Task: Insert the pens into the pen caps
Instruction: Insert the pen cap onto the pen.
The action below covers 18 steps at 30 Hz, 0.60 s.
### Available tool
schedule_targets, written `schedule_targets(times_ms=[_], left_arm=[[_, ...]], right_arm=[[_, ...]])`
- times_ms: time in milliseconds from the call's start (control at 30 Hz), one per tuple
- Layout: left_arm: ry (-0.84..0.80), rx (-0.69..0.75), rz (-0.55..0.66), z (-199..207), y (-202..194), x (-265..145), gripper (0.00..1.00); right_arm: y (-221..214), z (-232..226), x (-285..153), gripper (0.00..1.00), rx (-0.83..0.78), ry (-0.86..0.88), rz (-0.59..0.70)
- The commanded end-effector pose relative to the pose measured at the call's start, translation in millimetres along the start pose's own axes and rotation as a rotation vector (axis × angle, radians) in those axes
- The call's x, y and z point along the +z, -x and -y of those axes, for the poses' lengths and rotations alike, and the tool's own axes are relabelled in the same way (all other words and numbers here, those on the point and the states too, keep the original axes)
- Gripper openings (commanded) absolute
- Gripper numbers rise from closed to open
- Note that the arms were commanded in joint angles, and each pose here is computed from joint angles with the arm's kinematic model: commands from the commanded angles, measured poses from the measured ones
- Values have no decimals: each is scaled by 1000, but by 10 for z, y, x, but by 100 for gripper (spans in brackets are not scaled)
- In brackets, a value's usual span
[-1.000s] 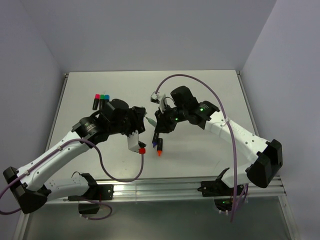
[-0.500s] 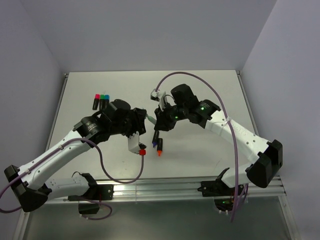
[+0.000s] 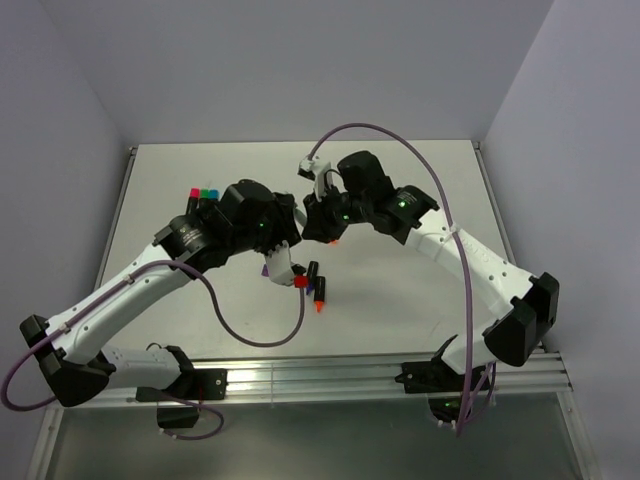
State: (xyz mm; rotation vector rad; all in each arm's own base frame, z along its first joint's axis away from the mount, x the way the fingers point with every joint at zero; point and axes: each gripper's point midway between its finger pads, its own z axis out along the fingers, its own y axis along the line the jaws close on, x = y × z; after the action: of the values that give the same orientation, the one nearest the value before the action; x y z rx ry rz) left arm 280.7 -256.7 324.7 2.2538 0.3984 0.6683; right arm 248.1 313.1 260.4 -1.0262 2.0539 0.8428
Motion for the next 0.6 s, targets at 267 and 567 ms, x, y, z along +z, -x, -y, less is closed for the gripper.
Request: schedule_targets(times_ms=[267, 567], left_arm=[[95, 93, 72, -208, 211, -202, 0], [235, 130, 64, -384, 244, -296, 6]], right_arm=[[1011, -38, -300, 0, -158, -49, 367], [1070, -60, -291, 0, -231, -34, 389]])
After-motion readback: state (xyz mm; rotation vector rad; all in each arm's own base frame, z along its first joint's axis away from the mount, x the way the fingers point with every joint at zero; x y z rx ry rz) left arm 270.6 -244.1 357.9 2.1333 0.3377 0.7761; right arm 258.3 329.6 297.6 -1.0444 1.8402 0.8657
